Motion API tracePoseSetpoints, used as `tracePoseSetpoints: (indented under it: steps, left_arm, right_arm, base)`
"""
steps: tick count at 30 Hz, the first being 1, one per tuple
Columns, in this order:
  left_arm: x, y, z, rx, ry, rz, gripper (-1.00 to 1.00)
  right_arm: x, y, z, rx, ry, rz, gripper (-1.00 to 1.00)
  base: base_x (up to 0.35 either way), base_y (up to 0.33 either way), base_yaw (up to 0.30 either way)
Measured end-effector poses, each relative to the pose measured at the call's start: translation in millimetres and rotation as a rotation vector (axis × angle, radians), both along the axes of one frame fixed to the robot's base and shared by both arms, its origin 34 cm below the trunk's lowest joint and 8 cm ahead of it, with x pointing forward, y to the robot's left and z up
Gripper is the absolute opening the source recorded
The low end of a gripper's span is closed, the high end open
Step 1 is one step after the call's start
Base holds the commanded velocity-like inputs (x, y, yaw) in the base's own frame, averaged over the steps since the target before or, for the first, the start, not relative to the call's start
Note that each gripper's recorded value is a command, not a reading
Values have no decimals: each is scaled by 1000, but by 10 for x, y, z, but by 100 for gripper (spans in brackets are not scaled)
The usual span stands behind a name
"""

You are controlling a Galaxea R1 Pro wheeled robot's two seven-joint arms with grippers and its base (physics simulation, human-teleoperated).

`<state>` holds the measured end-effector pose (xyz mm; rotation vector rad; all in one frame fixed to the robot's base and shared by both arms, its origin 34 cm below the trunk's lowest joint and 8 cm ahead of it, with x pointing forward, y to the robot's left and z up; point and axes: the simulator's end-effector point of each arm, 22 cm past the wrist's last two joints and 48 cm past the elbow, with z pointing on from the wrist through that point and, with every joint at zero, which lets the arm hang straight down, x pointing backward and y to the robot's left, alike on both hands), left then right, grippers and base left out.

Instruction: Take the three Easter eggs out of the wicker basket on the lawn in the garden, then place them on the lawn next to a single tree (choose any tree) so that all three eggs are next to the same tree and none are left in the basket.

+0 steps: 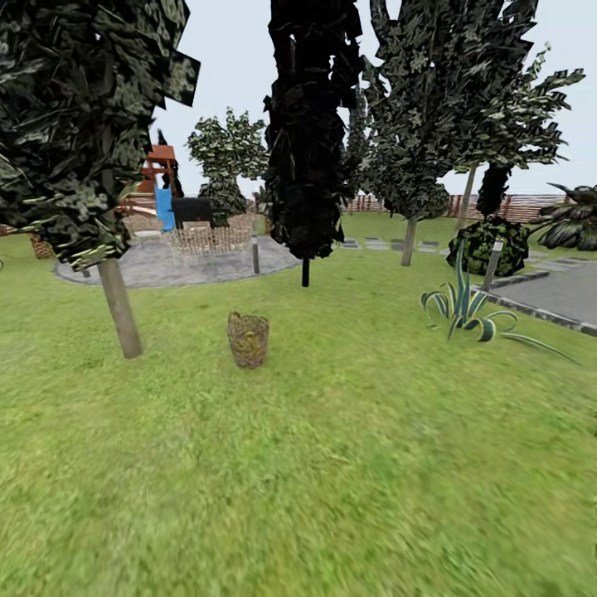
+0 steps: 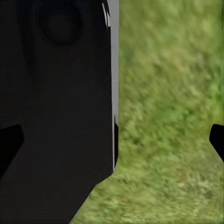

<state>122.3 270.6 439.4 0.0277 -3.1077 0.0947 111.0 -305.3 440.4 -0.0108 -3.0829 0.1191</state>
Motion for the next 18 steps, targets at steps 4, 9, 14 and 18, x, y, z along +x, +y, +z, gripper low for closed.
tracePoseSetpoints:
  steps: [4,9,14,18]
  left_arm:
    - [0,-2,0,0,0,0,100]
    - [0,-15,-1,-2,0,0,100]
    - [2,-13,-1,-2,-1,0,100]
    - [1,-12,-1,-2,0,0,100]
  right_arm:
    - [-4,12,-1,1,2,-1,100]
    - [-8,30,-2,3,4,-2,100]
    - [-6,39,-2,4,4,-2,100]
    - [-6,42,-3,5,3,-2,100]
  base:
    - [308,-66,-43]
    - [249,-194,195]
    - [238,-215,254]
    - [237,-217,259]
